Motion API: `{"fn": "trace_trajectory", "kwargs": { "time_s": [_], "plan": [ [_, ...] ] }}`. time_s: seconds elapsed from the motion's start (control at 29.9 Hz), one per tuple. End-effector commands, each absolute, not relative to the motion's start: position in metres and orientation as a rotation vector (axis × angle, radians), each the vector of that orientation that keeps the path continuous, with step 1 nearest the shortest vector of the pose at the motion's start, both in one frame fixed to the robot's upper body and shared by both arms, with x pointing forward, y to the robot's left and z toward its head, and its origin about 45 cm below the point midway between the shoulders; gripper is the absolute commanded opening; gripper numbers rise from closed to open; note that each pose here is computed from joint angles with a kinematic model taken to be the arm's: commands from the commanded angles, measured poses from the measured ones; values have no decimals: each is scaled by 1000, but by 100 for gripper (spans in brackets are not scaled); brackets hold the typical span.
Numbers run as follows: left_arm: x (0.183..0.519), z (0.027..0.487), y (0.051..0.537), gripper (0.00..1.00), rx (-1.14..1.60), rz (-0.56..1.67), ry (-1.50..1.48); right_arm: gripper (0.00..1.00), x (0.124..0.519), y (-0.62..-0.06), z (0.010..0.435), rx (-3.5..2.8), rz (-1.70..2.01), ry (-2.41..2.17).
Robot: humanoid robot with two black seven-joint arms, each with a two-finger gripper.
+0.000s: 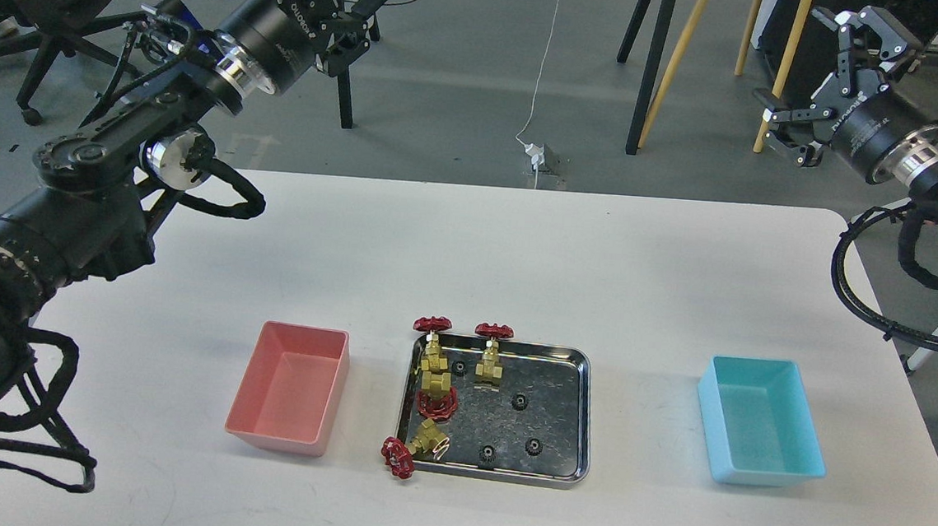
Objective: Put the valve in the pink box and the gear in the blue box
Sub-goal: 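Move the left gripper over the brass valve lying in the tray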
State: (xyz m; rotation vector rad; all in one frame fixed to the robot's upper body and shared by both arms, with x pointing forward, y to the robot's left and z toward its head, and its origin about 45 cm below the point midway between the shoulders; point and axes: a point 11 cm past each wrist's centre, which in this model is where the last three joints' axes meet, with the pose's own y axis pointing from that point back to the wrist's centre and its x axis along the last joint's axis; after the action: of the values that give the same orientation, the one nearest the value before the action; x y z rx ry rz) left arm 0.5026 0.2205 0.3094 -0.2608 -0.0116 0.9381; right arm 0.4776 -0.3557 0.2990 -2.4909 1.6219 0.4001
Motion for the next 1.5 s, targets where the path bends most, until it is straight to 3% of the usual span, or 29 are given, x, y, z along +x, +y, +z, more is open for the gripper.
{"fn": "trace_trajectory", "kwargs": {
  "time_s": [0.0,0.17,0.33,0.47,0.63,0.84,1.0,1.24,1.47],
  "plan": [
    [502,309,219,100,-260,935,-10,99,478,-356,300,-2489,399,1620],
    [504,312,224,100,-275,947,-9,99,483,-353,315,-2485,369,1601],
    [507,301,245,100,-352,1040,74,99,502,-373,392,-2432,175,1642],
    [502,307,211,100,-408,963,102,99,512,-371,444,-2464,61,1662],
    [488,328,181,100,-397,825,39,99,514,-362,450,-2522,25,1666],
    [447,379,150,99,-47,491,-439,99,513,-365,432,-2549,82,1696],
    [422,342,126,99,428,155,-663,99,512,-370,431,-2539,90,1704],
    [355,309,127,99,919,-479,-987,99,509,-379,418,-2534,119,1734],
    [354,249,141,99,1162,-752,-997,99,507,-383,406,-2531,149,1749]
  ]
}}
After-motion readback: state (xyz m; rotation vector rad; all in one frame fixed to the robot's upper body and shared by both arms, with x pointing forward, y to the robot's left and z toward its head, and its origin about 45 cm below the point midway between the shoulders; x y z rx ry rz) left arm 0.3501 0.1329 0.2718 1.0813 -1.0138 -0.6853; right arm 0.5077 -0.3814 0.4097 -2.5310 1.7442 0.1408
